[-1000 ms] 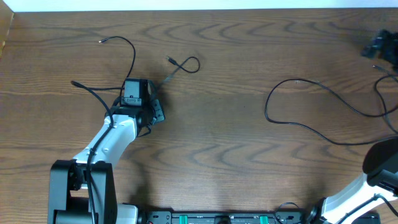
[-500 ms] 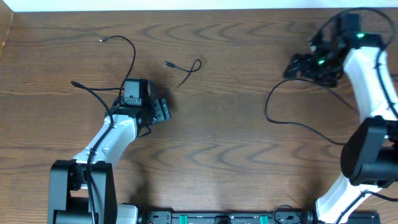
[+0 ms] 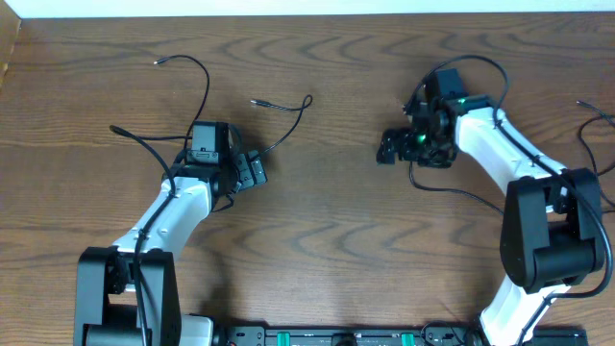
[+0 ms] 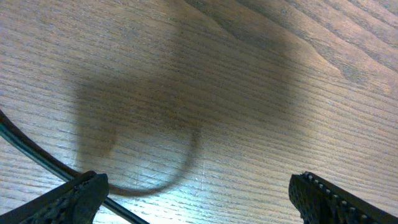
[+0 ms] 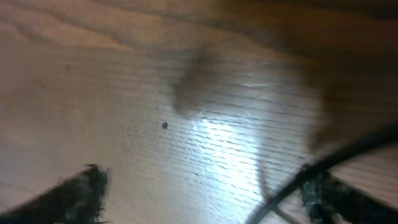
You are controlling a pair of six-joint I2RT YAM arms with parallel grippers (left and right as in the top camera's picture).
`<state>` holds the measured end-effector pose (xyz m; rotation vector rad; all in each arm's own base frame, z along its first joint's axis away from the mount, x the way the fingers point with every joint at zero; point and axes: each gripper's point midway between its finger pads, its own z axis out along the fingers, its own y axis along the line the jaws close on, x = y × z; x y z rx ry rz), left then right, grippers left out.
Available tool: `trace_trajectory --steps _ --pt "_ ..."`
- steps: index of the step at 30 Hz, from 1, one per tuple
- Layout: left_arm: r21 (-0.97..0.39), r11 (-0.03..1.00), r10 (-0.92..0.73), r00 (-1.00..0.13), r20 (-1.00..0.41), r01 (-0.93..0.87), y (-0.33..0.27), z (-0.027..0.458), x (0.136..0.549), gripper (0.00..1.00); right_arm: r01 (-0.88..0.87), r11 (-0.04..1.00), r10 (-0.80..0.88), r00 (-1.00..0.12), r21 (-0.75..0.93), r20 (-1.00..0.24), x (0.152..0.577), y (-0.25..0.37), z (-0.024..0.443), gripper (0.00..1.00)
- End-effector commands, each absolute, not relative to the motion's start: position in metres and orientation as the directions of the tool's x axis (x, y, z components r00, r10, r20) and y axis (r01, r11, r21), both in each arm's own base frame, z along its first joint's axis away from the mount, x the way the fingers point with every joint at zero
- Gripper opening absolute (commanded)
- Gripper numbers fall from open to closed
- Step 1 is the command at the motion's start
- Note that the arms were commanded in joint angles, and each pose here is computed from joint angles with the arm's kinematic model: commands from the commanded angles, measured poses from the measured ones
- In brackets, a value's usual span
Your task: Untangle cables
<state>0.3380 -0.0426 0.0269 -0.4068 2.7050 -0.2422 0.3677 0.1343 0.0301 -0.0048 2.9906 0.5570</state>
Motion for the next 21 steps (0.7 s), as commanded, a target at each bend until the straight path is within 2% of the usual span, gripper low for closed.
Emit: trace_trajectory --steps 1,3,5,9,14,18,21 --pt "-0.219 0.945 -0.308 -0.882 -0.356 -0.242 -0.042 0.028 0.337 0.98 0.012 0.931 0.043 -0.996 0.366 -0.078 0.359 0.141 0.022 0.57" --pt "-0.219 0.945 -0.308 -0.882 -0.356 -0.242 -0.042 0.028 0.337 0.98 0.016 0.931 0.048 -0.996 0.366 -0.077 0.358 0.142 0.020 0.24" --pt "-0.219 0.945 -0.308 -0.882 -0.357 -0.241 -0.042 0.028 0.338 0.98 0.048 0.925 0.082 -0.994 0.376 -0.074 0.362 0.141 0.023 0.01" --pt "-0.219 0.945 -0.308 -0.882 -0.356 -0.241 -0.042 0.028 0.337 0.98 0.050 0.908 0.104 -0.989 0.416 -0.109 0.382 0.140 0.045 0.01" --pt "-0.219 0.945 -0.308 -0.882 -0.356 -0.242 -0.042 0.028 0.337 0.98 0.002 0.924 0.092 -0.972 0.383 -0.217 0.417 0.113 0.089 0.01" --pt "-0.219 0.945 -0.308 -0.882 -0.356 -0.242 -0.042 0.028 0.337 0.98 0.096 0.976 0.159 -0.931 0.198 -0.328 0.449 0.050 0.130 0.01" --pt "-0.219 0.945 -0.308 -0.882 -0.356 -0.241 -0.042 0.028 0.337 0.98 0.232 0.973 0.211 -0.885 0.000 -0.414 0.461 -0.014 0.163 0.01"
